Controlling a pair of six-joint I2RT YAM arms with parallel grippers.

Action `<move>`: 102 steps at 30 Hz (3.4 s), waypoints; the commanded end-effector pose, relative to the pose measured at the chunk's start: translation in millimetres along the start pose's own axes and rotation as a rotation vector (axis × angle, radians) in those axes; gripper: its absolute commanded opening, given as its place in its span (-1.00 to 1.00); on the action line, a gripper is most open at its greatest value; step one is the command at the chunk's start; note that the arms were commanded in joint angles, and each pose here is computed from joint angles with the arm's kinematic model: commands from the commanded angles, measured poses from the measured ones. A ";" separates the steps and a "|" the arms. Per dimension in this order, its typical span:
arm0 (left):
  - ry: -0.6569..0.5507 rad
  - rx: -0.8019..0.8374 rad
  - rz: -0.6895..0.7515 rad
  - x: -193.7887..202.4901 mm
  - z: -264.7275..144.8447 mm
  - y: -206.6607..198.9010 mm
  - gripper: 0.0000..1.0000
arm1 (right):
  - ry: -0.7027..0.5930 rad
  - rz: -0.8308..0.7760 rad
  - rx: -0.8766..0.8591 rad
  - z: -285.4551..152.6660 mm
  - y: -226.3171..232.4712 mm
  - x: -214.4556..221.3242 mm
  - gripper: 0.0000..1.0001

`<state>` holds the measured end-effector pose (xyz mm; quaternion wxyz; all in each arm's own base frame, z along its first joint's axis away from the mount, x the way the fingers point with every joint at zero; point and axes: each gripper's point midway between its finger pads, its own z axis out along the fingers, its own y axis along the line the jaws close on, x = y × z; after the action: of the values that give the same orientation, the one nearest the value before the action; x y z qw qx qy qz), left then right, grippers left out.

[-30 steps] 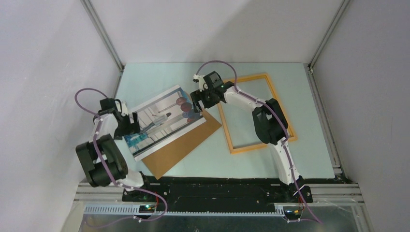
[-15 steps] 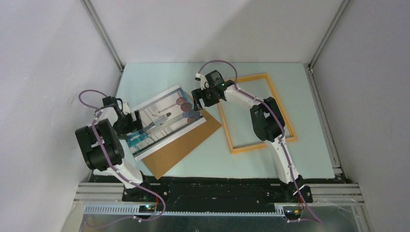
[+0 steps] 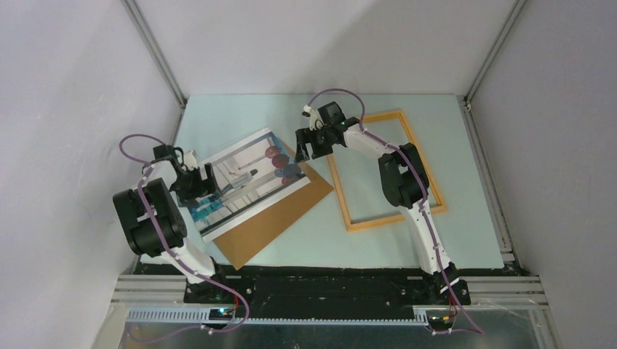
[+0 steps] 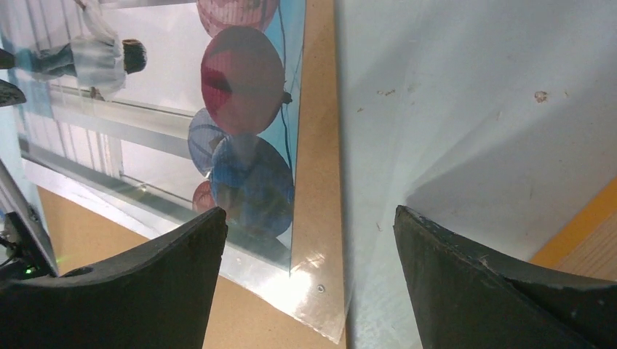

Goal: Put the photo into the frame

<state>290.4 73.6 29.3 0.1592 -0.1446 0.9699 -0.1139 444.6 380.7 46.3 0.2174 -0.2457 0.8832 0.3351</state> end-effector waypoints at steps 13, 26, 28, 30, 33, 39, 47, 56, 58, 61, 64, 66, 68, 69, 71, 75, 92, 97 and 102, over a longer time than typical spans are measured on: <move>0.130 0.185 0.127 37.5 19.7 -52.8 0.97 | 0.006 0.085 -0.234 -0.1 19.5 -4.4 0.66; 0.143 0.185 0.164 41.8 21.5 -59.0 0.96 | -0.019 0.238 -0.547 -52.6 43.8 -7.8 0.14; 0.145 0.185 0.166 42.7 21.6 -59.2 0.96 | -0.018 0.239 -0.568 -57.6 48.1 -7.9 0.09; 0.143 0.184 0.170 42.8 21.2 -59.5 0.96 | -0.016 0.245 -0.592 -62.6 51.9 -7.9 0.05; 0.142 0.188 0.176 43.3 20.8 -60.7 0.96 | -0.020 0.246 -0.627 -70.3 55.4 -7.2 0.00; 0.139 0.201 0.196 44.3 19.5 -65.4 0.96 | -0.023 0.238 -0.663 -85.0 59.9 -3.5 -0.05; 0.127 0.242 0.241 46.2 15.3 -79.6 0.96 | -0.008 0.247 -0.626 -85.9 61.3 5.6 -0.11; 0.096 0.267 0.267 43.7 7.7 -87.6 0.96 | -0.016 0.228 -0.477 -90.0 38.0 7.2 -0.56; 0.081 0.275 0.273 41.4 4.1 -90.1 0.96 | -0.025 0.214 -0.457 -97.4 34.2 6.0 -0.74; 0.044 0.297 0.289 35.4 -4.4 -96.5 0.98 | -0.027 0.203 -0.437 -111.2 30.6 6.0 -1.00; -0.006 0.309 0.319 26.0 -15.1 -102.1 0.99 | -0.027 0.170 -0.431 -124.0 27.9 7.7 -1.00; -0.057 0.308 0.351 16.0 -25.8 -105.6 0.99 | -0.017 0.150 -0.420 -134.5 26.4 12.4 -1.00; -0.116 0.304 0.387 4.5 -39.1 -110.3 0.99 | -0.009 0.124 -0.399 -145.6 24.5 19.0 -1.00; -0.151 0.303 0.404 -0.8 -47.7 -113.1 0.99 | -0.017 0.109 -0.384 -154.9 26.3 18.8 -1.00; -0.217 0.305 0.444 -12.7 -64.7 -120.3 0.99 | -0.033 0.055 -0.365 -166.3 27.2 22.3 -1.00; -0.339 0.316 0.548 -31.0 -99.3 -141.8 0.99 | -0.014 -0.037 -0.335 -189.0 36.5 32.8 -1.00; -0.479 0.451 0.965 -59.8 -146.5 -260.1 0.99 | 0.003 -0.311 -0.301 -269.1 74.7 80.1 -1.00; -0.469 0.540 1.033 -48.9 -149.0 -280.6 0.99 | -0.043 -0.394 -0.286 -290.5 86.4 82.3 -1.00; -0.457 0.633 1.064 -35.2 -156.1 -296.8 0.99 | -0.060 -0.464 -0.306 -304.3 98.8 87.9 -1.00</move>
<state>346.5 -144.0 236.4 0.4071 0.3468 0.8124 -0.2324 265.5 209.6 236.6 0.2480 -0.4229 0.7676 0.4128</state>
